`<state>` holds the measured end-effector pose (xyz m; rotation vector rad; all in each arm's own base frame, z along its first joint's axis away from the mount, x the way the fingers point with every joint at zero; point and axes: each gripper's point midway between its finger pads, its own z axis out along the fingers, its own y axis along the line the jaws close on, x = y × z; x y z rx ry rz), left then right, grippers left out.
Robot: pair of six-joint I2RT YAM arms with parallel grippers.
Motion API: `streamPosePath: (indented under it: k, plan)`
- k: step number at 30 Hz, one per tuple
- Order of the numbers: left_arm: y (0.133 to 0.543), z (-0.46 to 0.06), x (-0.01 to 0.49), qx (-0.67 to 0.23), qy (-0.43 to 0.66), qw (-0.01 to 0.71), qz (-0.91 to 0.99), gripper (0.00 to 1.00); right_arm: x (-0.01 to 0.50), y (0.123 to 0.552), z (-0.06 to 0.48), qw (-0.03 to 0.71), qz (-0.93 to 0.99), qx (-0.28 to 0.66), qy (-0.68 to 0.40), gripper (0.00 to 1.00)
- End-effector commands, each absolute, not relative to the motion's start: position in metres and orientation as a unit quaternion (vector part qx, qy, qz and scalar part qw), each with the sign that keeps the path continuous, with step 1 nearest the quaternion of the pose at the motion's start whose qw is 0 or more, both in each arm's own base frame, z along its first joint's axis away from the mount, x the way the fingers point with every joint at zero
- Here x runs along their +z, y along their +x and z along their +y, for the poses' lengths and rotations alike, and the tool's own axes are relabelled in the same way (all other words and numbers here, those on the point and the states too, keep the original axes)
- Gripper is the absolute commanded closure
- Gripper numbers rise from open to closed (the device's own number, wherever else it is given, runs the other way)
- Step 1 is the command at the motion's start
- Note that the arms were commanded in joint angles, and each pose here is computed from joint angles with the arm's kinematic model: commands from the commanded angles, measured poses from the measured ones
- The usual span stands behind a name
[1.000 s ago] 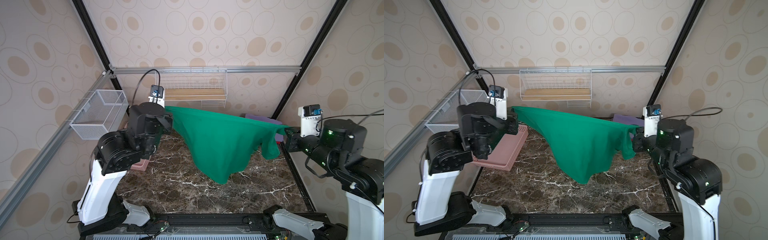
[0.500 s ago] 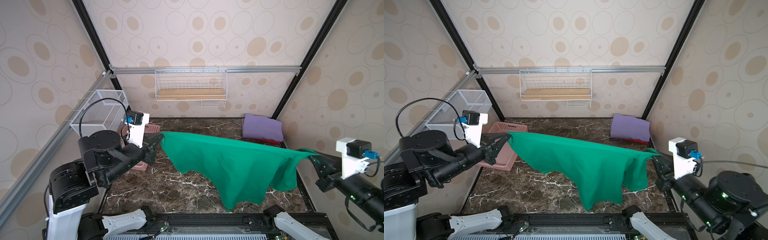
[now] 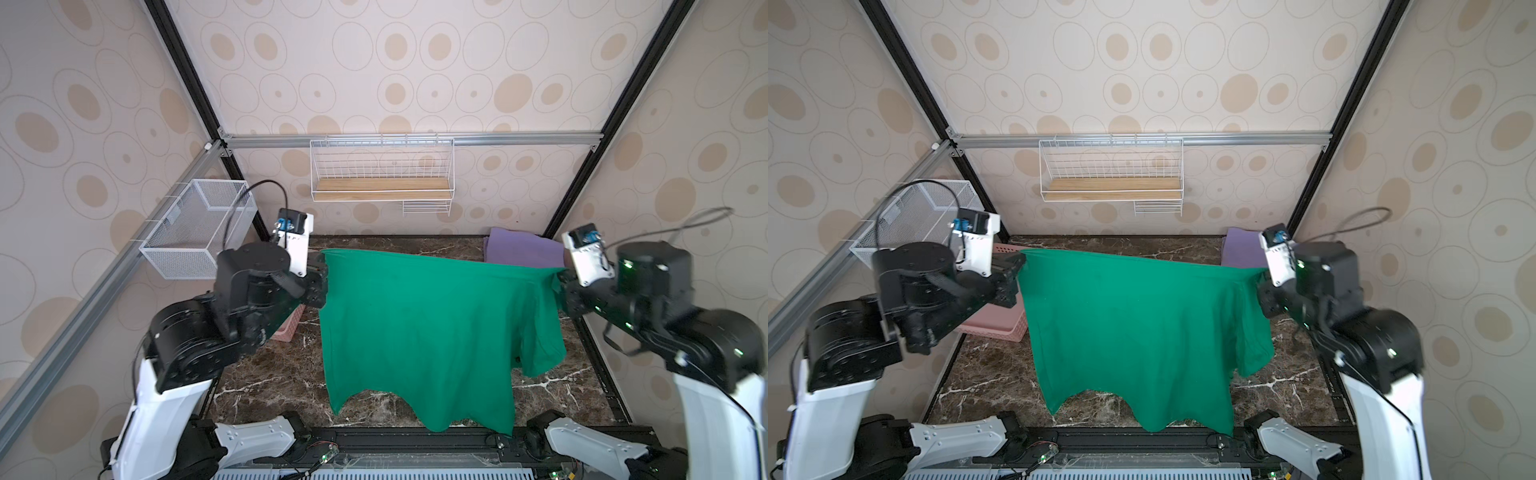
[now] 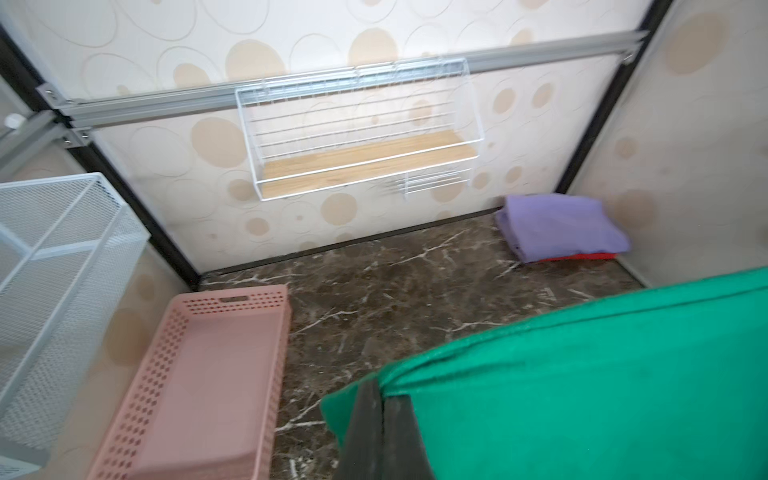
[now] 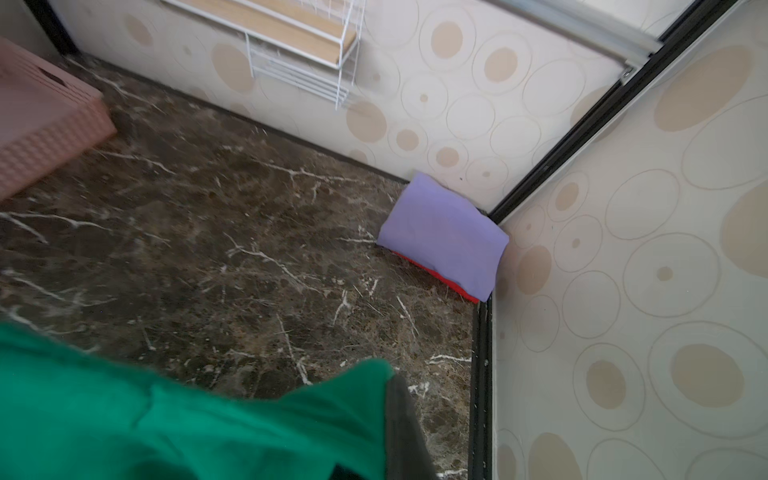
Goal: Fold and stack t-shirts
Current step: Flatten out the T-shirt at the center of the board, then move the T-shirt to the center of the board.
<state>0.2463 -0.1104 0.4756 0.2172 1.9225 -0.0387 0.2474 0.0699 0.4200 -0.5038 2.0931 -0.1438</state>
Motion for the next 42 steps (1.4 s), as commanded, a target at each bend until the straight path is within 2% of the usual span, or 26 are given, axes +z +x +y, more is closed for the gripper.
streamPosePath:
  k: [1,5,9,13,14,15,17,19,20,21,22,23,24,26,30,35,39,42]
  plan:
    - [0.314,-0.088,0.442,0.088,0.04,0.553,0.827,1.0,0.4,0.315,0.091,0.479,0.851,-0.095,-0.194,1.0]
    - [0.397,-0.081,0.37,0.104,0.016,0.515,0.851,1.0,0.334,0.398,0.144,0.424,0.874,-0.076,-0.224,1.0]
    - [0.474,-0.066,0.311,0.128,0.036,0.452,0.882,1.0,0.28,0.472,0.179,0.373,0.906,0.014,-0.2,1.0]
    - [0.541,-0.062,0.273,0.136,0.053,0.422,0.895,1.0,0.229,0.524,0.201,0.332,0.92,0.077,-0.194,1.0]
    - [0.556,-0.063,0.263,0.143,0.056,0.417,0.896,1.0,0.214,0.534,0.202,0.324,0.924,0.087,-0.185,0.97]
    - [0.569,-0.065,0.254,0.142,0.06,0.414,0.897,1.0,0.202,0.543,0.206,0.318,0.925,0.096,-0.185,0.87]
    - [0.591,-0.071,0.228,0.137,0.071,0.398,0.904,1.0,0.177,0.552,0.207,0.297,0.931,0.107,-0.181,0.81]
    - [0.606,-0.074,0.201,0.139,0.078,0.383,0.91,1.0,0.156,0.555,0.209,0.279,0.935,0.123,-0.181,0.44]
    - [0.61,-0.074,0.19,0.138,0.076,0.375,0.914,1.0,0.147,0.553,0.208,0.268,0.938,0.123,-0.181,0.3]
    - [0.612,-0.073,0.181,0.135,0.069,0.368,0.918,0.78,0.142,0.55,0.206,0.259,0.941,0.118,-0.181,0.23]
    - [0.611,-0.074,0.175,0.13,0.063,0.36,0.922,0.43,0.138,0.546,0.205,0.254,0.943,0.117,-0.181,0.19]
    - [0.608,-0.076,0.169,0.121,0.054,0.352,0.927,0.13,0.131,0.537,0.201,0.245,0.946,0.115,-0.179,0.17]
    - [0.603,-0.076,0.164,0.114,0.04,0.343,0.932,0.01,0.132,0.529,0.199,0.246,0.946,0.117,-0.175,0.16]
    - [0.586,-0.084,0.161,0.094,0.032,0.326,0.94,0.01,0.14,0.51,0.198,0.252,0.943,0.133,-0.172,0.17]
    - [0.534,-0.123,0.178,0.111,0.067,0.34,0.932,0.01,0.157,0.45,0.192,0.245,0.943,0.152,-0.166,0.2]
    - [0.453,-0.15,0.195,0.072,0.033,0.352,0.933,0.01,0.162,0.336,0.188,0.22,0.943,0.158,-0.193,0.22]
    - [0.412,-0.141,0.161,0.052,0.017,0.318,0.946,0.01,0.146,0.262,0.181,0.171,0.953,0.176,-0.177,0.22]
    - [0.396,-0.127,0.123,0.075,0.018,0.241,0.967,0.01,0.13,0.233,0.174,0.148,0.959,0.191,-0.147,0.23]
